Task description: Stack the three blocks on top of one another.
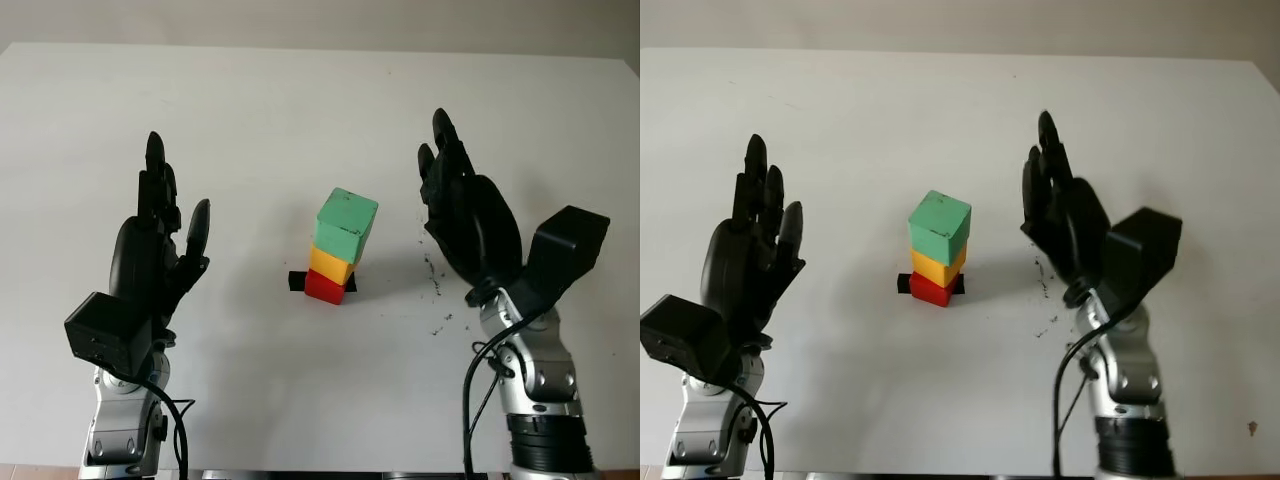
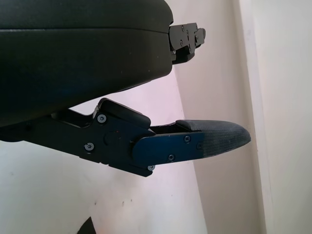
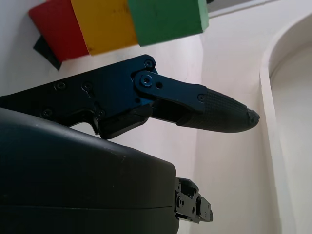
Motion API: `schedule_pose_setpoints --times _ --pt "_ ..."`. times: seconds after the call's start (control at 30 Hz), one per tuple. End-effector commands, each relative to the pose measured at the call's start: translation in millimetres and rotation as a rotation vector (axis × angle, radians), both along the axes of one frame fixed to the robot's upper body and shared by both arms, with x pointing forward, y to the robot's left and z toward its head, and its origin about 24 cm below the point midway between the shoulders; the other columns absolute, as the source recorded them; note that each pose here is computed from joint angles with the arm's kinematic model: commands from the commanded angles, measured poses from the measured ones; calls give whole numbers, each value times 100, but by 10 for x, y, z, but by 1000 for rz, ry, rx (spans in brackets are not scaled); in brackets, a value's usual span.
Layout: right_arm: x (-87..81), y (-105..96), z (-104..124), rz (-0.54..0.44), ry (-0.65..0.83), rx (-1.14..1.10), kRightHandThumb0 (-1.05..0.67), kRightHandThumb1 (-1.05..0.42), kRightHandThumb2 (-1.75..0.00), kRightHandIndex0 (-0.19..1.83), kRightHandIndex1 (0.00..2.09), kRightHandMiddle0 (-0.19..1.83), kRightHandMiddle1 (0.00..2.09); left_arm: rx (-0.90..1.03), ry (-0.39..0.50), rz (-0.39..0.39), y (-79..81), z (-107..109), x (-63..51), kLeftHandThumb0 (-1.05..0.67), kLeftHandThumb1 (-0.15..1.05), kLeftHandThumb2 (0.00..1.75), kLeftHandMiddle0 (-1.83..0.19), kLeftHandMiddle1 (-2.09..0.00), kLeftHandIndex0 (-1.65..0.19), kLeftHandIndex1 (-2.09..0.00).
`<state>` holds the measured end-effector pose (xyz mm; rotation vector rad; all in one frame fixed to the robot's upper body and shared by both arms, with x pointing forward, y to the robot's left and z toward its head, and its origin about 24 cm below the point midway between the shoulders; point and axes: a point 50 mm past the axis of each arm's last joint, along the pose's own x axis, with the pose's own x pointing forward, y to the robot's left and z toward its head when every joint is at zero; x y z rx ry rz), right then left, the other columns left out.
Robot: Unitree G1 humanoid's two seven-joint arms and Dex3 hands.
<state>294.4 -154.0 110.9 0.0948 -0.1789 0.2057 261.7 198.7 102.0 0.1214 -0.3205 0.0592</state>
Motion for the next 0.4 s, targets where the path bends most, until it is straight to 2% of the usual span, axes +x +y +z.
schedule_pose_setpoints --times 0.0,0.2,0.37 --pt "-58 14 -8 -21 -10 23 -82 -105 -79 -19 0 -19 0 -1 -17 -1 26 14 10 -78 105 55 19 -3 19 -1" --pt "-124 16 -134 -106 23 49 -81 -105 -80 -19 0 -19 0 -20 -20 -4 41 -21 33 -76 105 58 17 -4 16 -3" --pt "-177 -41 -164 -124 24 39 -78 -105 -80 -19 0 -19 0 -14 -22 -15 38 -31 -1 -77 105 58 17 -5 17 -3"
